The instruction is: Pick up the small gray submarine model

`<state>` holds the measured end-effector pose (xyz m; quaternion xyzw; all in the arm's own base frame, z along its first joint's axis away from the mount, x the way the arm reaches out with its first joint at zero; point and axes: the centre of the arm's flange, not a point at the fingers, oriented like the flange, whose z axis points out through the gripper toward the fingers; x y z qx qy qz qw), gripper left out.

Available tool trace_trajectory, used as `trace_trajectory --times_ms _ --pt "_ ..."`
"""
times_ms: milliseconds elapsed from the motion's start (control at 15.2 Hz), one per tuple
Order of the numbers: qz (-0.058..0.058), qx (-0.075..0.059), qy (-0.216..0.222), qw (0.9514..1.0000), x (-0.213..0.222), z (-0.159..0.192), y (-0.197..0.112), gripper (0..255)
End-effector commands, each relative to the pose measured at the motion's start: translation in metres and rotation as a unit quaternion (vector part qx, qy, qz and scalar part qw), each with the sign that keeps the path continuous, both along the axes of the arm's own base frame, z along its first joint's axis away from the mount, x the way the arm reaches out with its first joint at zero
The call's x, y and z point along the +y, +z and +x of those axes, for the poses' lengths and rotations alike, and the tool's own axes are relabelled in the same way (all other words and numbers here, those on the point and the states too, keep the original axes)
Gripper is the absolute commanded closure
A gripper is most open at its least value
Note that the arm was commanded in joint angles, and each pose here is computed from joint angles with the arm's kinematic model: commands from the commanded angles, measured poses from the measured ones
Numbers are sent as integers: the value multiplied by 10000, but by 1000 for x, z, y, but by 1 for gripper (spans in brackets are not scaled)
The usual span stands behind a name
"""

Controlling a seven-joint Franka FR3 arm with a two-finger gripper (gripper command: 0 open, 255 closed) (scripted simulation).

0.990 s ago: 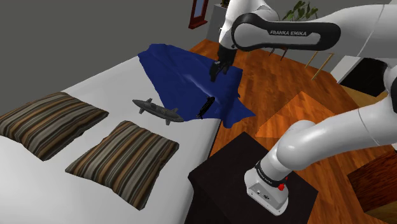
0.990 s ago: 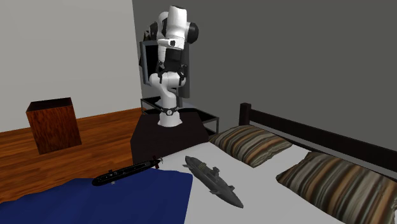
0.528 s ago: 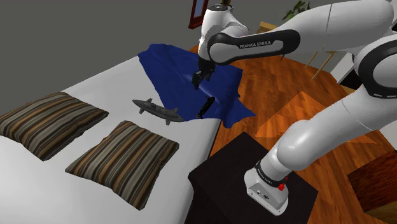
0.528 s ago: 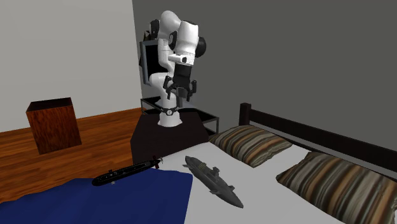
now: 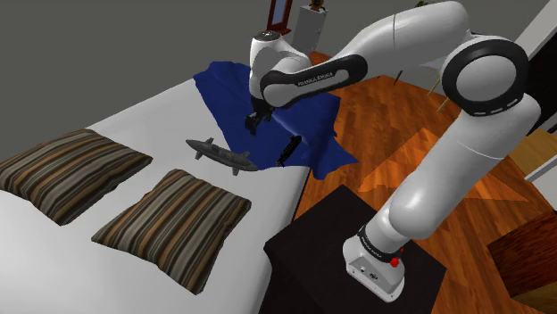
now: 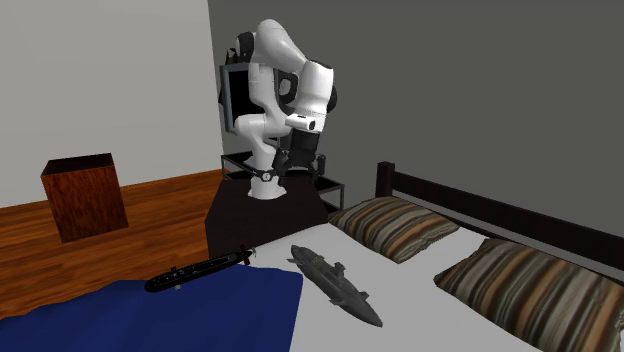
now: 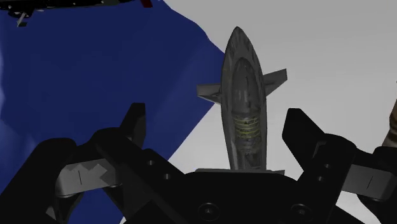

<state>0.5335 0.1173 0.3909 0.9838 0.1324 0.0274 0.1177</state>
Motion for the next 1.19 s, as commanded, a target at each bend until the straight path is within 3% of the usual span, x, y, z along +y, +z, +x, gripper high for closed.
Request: trace_trajectory --times_ms 0,858,1122 --pt "-54 12 95 9999 10 17 -21 0" --pt "-412 98 685 9968 81 113 -149 0" --pt "-426 102 709 9965 84 117 -171 0"
